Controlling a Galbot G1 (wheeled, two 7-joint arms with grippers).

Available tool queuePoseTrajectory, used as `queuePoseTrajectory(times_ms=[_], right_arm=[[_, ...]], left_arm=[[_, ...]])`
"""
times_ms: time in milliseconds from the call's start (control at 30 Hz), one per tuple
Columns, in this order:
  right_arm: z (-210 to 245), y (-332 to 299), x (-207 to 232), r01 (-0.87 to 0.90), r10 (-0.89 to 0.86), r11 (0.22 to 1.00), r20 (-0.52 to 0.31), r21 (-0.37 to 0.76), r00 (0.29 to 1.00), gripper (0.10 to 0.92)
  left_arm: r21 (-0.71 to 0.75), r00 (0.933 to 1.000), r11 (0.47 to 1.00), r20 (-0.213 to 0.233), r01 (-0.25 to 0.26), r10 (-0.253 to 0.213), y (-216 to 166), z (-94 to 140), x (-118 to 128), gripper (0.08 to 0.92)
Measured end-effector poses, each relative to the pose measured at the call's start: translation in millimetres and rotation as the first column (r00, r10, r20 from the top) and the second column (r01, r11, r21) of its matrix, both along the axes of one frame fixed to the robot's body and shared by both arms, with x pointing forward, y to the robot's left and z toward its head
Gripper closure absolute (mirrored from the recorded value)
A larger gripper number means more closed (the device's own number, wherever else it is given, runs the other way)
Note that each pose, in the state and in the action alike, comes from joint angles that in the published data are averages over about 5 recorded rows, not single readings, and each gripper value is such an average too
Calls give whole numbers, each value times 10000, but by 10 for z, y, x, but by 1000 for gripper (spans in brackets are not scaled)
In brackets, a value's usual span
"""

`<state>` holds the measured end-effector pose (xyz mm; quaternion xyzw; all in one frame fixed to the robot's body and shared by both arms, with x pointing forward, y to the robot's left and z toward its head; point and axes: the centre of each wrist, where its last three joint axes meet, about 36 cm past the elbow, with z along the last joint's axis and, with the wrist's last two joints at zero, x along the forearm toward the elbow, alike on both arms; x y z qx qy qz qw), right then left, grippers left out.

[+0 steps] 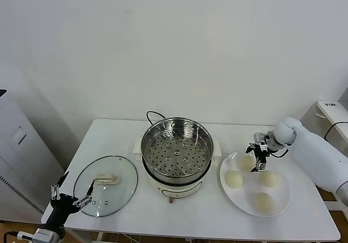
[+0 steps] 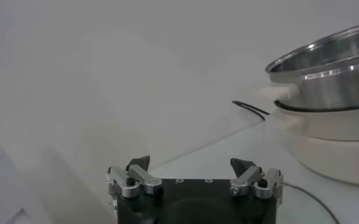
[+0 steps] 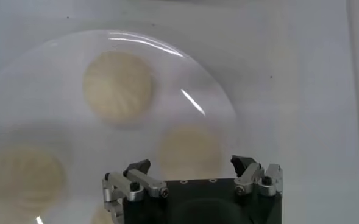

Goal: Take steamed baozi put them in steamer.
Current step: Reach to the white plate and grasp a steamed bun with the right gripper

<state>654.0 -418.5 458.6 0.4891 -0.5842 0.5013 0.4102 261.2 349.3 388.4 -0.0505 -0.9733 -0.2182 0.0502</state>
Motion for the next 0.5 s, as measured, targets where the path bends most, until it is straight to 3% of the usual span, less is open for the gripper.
queuePoseTrajectory(times_ms=[500], right_arm=[[154,-3,45,-262,269,9994,316,-218,9991,632]], left_arm=[[74,9998,9997,24,-221,221,86,-7,-119,177]])
